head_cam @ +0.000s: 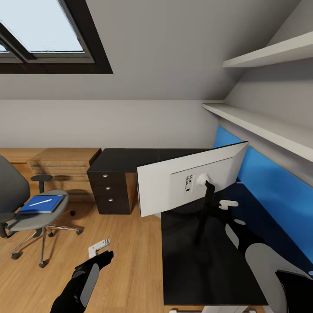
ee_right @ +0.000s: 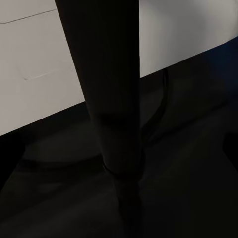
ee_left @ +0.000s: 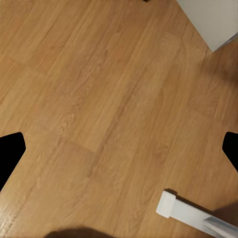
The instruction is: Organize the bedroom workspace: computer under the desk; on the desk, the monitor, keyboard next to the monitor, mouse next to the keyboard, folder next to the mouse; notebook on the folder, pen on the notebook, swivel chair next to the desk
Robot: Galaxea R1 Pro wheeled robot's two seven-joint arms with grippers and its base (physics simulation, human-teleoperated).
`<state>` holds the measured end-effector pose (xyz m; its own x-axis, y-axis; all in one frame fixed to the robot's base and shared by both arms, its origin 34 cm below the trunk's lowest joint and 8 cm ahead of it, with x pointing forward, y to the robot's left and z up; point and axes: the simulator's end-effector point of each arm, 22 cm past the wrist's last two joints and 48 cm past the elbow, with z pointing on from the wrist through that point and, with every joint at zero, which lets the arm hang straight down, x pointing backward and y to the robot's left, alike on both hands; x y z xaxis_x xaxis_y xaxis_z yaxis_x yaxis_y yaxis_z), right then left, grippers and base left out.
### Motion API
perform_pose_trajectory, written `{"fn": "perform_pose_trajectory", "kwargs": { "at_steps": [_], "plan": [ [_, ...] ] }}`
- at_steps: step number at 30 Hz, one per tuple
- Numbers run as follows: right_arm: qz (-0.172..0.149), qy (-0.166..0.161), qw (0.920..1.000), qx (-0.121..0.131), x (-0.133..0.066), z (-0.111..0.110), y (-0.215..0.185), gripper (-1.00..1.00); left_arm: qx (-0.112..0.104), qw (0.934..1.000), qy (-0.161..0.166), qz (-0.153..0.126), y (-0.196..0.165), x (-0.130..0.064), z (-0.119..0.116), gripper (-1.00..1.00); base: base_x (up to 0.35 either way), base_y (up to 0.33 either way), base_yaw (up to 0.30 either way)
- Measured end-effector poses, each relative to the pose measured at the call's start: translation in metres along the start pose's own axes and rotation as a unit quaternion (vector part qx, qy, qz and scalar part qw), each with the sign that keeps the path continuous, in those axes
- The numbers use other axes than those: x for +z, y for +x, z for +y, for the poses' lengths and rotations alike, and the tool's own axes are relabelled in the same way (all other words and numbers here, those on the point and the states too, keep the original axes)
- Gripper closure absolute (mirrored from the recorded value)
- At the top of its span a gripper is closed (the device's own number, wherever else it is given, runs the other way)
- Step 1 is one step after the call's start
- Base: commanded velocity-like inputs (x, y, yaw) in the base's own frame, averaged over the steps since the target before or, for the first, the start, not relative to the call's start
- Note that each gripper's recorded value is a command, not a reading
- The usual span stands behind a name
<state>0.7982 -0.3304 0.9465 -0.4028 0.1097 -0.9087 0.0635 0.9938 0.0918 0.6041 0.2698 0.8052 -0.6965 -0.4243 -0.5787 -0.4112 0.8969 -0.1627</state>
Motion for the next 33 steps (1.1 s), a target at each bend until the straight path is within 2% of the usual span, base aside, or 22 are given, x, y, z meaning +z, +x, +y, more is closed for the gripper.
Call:
{"fn": "perform_pose_trajectory", "kwargs": {
  "at_steps": [11,17,33],
  "plan": [
    [-0.001,0.000,1.0000,0.000,0.0000,0.0000,-0.0002,-1.00,0.001,1.0000,0.000,0.000,0.0003,0.0002,0.0007,-1.00,0.006,0.000,0.000],
    [-0.001,0.000,1.0000,-0.001,-0.0002,0.0000,-0.0003,-1.00,0.002,1.0000,0.000,0.001,0.0008,0.0002,0.0006,-1.00,0.195,0.000,0.000],
    [-0.001,0.000,1.0000,-0.001,-0.0001,0.0000,-0.0004,-1.00,0.002,1.0000,-0.001,0.001,0.0005,0.0004,0.0016,-1.00,0.055,0.000,0.000]
  ]
}}
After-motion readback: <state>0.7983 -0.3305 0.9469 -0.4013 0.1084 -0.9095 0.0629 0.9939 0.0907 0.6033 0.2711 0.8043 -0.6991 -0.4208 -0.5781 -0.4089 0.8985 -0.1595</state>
